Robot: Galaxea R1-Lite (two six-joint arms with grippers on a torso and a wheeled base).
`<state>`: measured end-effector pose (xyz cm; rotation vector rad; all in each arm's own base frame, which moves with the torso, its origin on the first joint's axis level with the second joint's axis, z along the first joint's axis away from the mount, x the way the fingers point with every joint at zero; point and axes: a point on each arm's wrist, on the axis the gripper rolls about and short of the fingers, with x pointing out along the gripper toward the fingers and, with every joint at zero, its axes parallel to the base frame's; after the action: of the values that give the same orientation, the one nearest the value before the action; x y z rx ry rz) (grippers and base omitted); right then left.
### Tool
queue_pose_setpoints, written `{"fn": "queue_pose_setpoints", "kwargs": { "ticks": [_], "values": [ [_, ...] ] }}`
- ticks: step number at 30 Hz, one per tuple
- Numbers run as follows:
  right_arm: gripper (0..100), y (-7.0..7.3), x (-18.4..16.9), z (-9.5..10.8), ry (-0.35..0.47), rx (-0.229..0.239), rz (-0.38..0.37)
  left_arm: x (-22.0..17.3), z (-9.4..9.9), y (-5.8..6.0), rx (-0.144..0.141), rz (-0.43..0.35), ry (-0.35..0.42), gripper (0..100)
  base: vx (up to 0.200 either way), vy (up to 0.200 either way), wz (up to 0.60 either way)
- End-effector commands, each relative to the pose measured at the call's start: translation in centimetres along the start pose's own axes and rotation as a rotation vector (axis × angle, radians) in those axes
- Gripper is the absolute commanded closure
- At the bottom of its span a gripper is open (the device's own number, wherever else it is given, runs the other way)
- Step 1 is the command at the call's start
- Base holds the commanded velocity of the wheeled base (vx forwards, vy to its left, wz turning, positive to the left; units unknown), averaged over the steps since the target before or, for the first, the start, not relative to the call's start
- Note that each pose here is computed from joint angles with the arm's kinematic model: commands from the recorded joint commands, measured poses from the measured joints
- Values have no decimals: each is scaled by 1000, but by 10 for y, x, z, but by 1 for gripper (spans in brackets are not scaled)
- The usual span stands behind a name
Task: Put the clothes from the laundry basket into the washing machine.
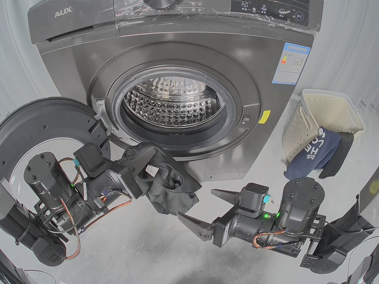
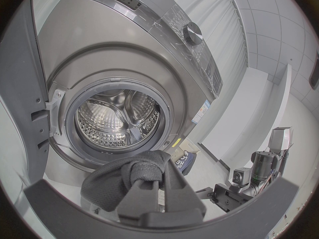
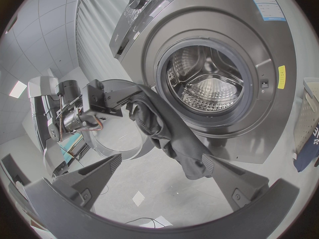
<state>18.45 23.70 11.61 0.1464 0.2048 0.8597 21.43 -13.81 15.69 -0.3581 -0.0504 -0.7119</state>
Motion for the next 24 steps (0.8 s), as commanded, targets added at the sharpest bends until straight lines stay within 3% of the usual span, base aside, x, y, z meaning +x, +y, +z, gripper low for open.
{"fn": "queue_pose_setpoints", "kwargs": {
  "ticks": [1, 11, 17, 23, 24],
  "values": [
    [0, 7, 13, -11, 5, -7, 30, 1, -1, -1, -1, -4, 3, 100, 0, 0, 0],
    [0, 5, 56, -17, -58, -7, 39, 0, 0, -1, -3, -5, 1, 100, 0, 0, 0],
    [0, -3, 71, -18, -75, -6, 18, 1, 0, -1, -2, -6, -2, 100, 0, 0, 0],
    [0, -14, 89, -14, -152, -45, 1, 1, 0, -2, -4, -7, -1, 100, 0, 0, 0],
    [100, -13, 90, -14, -161, -48, 1, 0, 0, -1, -4, -5, 0, 100, 0, 0, 0]
  ]
}}
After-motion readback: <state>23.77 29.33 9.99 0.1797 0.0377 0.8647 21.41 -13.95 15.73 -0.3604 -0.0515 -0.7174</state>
